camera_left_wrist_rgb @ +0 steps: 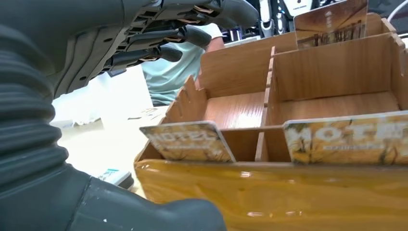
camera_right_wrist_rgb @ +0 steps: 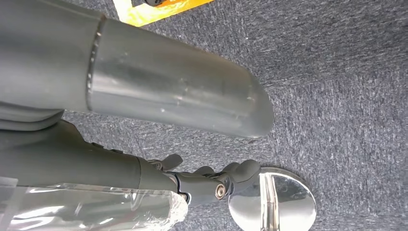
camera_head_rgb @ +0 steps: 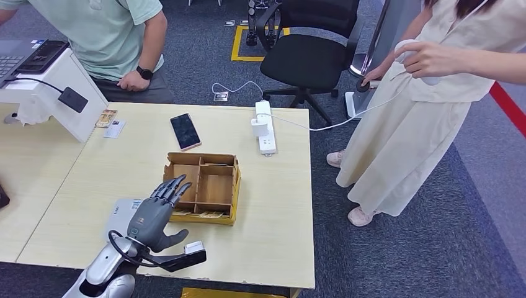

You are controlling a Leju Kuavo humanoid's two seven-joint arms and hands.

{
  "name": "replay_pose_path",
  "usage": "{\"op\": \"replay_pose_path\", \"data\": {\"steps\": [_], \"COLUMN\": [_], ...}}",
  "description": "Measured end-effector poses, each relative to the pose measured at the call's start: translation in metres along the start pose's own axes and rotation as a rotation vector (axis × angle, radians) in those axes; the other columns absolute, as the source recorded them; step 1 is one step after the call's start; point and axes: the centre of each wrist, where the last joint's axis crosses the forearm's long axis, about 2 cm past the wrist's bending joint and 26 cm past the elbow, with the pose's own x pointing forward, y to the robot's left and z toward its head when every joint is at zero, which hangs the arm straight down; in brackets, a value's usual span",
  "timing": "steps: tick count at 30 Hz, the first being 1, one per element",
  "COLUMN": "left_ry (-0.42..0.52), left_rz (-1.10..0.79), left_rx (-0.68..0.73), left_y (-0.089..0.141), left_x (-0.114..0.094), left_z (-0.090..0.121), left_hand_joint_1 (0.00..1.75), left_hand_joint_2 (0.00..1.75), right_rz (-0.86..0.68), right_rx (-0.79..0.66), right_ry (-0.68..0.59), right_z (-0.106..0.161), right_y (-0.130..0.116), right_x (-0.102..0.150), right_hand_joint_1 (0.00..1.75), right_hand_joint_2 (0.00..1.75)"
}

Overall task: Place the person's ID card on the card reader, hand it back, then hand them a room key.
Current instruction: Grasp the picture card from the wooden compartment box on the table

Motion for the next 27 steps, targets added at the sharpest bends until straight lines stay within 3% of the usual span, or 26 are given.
{"op": "replay_pose_path", "data": {"steps": [27], "left_ry": [0.006], "left_rz": [-0.027], "left_rx": [0.026], "left_y": [0.001], "left_x": [0.000], "left_z": [-0.019], "left_hand_joint_1": [0.00], "left_hand_joint_2": [1.75], "right_rz": [-0.001], "right_rx": [0.000], "right_ry": [0.002], "right_z": [0.000], "right_y": [0.000], "right_x": [0.000], "right_hand_joint_1": [0.00], "right_hand_joint_2": [0.00]}}
